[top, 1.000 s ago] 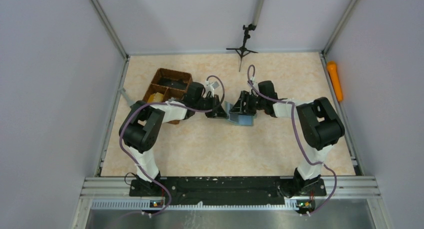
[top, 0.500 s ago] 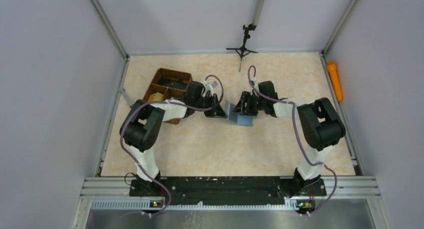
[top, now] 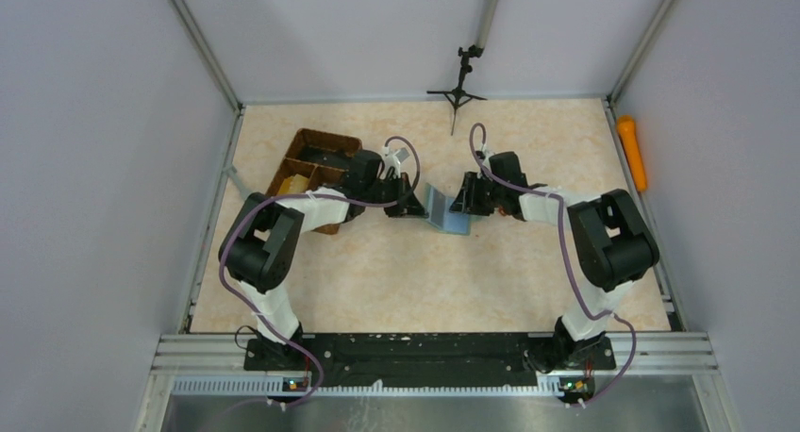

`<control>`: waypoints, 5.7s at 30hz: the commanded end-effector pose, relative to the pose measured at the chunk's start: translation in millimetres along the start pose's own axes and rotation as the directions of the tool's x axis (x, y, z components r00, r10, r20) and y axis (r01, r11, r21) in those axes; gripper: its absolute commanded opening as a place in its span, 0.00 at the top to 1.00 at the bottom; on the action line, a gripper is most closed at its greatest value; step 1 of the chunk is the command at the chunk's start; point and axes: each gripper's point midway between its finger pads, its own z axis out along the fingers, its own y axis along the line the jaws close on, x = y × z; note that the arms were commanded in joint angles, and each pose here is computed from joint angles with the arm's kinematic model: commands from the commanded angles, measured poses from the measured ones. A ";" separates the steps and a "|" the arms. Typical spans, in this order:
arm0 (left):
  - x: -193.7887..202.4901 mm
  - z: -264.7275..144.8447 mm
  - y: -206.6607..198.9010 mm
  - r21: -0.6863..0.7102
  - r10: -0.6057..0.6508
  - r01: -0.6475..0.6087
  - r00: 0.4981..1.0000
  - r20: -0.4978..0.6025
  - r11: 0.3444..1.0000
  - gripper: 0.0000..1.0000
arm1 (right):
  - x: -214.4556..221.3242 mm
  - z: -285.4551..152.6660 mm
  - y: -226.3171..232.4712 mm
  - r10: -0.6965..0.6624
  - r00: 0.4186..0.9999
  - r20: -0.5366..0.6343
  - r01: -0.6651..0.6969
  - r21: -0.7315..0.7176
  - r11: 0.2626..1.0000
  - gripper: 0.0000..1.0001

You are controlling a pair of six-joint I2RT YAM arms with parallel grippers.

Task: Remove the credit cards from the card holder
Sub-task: Remove the credit card from the card holder.

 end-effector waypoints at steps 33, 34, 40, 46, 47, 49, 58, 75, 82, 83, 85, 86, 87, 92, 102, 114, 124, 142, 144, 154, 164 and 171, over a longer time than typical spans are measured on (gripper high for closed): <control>-2.2 15.5 26.3 -0.140 0.001 -0.008 0.999 -0.051 0.990 0.76 | 16.4 25.4 17.7 -0.075 0.992 -0.102 0.074 -0.020 0.997 0.86; 0.2 16.7 29.9 -0.158 0.002 -0.012 0.998 -0.061 0.987 0.75 | 16.5 25.6 18.8 -0.078 0.992 -0.102 0.076 -0.025 0.997 0.86; 5.0 27.3 34.6 -0.198 0.018 -0.037 0.995 -0.096 0.979 0.55 | 19.7 25.7 30.8 -0.103 0.989 -0.107 0.096 -0.068 0.993 0.83; 9.7 35.0 43.2 -0.266 0.034 -0.067 0.991 -0.128 0.962 0.69 | 16.2 23.3 27.6 -0.108 0.990 -0.092 0.105 -0.037 0.994 0.82; 9.2 34.4 44.0 -0.279 0.039 -0.074 0.991 -0.128 0.957 0.74 | 15.1 22.6 26.3 -0.110 0.990 -0.089 0.108 -0.027 0.994 0.81; 8.4 31.2 47.4 -0.311 0.047 -0.083 0.991 -0.122 0.947 0.85 | 11.0 19.3 23.0 -0.114 0.991 -0.073 0.114 0.002 0.993 0.79; -4.5 11.5 43.4 -0.404 0.137 -0.149 0.989 -0.057 0.902 0.94 | -17.7 -14.6 44.0 -0.156 0.979 0.128 0.162 -0.038 0.986 0.38; -20.8 -6.6 5.8 -0.198 0.119 -0.098 0.988 0.095 0.975 1.00 | -42.1 -46.2 12.4 0.043 0.963 0.266 -0.019 -0.092 0.996 0.04; -25.8 -23.1 -24.7 0.012 0.091 -0.095 0.979 0.180 0.995 1.00 | -42.3 -50.8 31.2 0.036 0.959 0.281 0.021 -0.197 0.980 0.03; -27.2 -25.6 -28.3 0.026 0.093 -0.100 0.977 0.194 0.995 1.00 | -41.8 -52.7 35.0 0.038 0.957 0.288 0.027 -0.219 0.975 0.03; -29.2 -31.3 -32.6 0.047 0.093 -0.105 0.971 0.218 0.993 1.00 | -43.2 -58.8 45.3 0.036 0.949 0.314 0.054 -0.274 0.960 0.03; -30.9 -34.8 -34.6 0.052 0.095 -0.110 0.967 0.235 0.993 1.00 | -43.3 -62.2 50.7 0.035 0.945 0.326 0.069 -0.301 0.951 0.03; -30.5 -38.4 -34.6 0.049 0.098 -0.114 0.963 0.251 0.992 1.00 | -44.5 -66.7 55.8 0.032 0.938 0.344 0.087 -0.324 0.942 0.03; -34.5 -57.6 -51.5 0.061 0.144 -0.173 0.934 0.328 0.983 1.00 | -48.5 -77.4 67.9 0.065 0.921 0.385 0.097 -0.388 0.916 0.02; -32.4 -80.5 -83.0 0.145 0.194 -0.274 0.891 0.410 0.951 1.00 | -54.5 -126.3 98.3 0.112 0.820 0.561 0.213 -0.481 0.850 0.02; -23.4 -92.4 -111.8 0.273 0.222 -0.363 0.872 0.435 0.891 0.99 | -47.7 -139.8 126.8 0.081 0.822 0.563 0.300 -0.551 0.779 0.22; -25.1 -88.2 -105.8 0.254 0.216 -0.345 0.879 0.425 0.904 0.99 | -46.4 -151.9 133.6 0.100 0.805 0.585 0.327 -0.578 0.747 0.60; -40.4 -75.7 -49.4 -0.030 0.188 -0.191 0.901 0.391 0.981 0.56 | -49.8 -128.2 118.1 0.096 0.849 0.520 0.252 -0.557 0.791 1.00; -44.2 -76.2 -35.4 -0.105 0.181 -0.152 0.902 0.391 0.983 0.52 | -51.1 -119.5 110.9 0.094 0.857 0.506 0.223 -0.529 0.819 1.00; -50.6 -92.8 -14.0 -0.255 0.200 -0.093 0.878 0.434 0.962 0.55 | -47.4 -85.9 91.4 0.116 0.906 0.406 0.111 -0.493 0.863 1.00; -26.9 -43.5 -49.3 0.106 0.099 -0.129 0.963 0.250 0.986 0.70 | -38.2 -67.6 93.0 0.188 0.939 0.287 0.018 -0.588 0.809 1.00; -19.3 -20.7 -36.7 0.147 0.008 -0.030 0.989 0.148 0.989 0.61 | -36.6 -67.6 93.7 0.214 0.940 0.266 -0.005 -0.616 0.788 1.00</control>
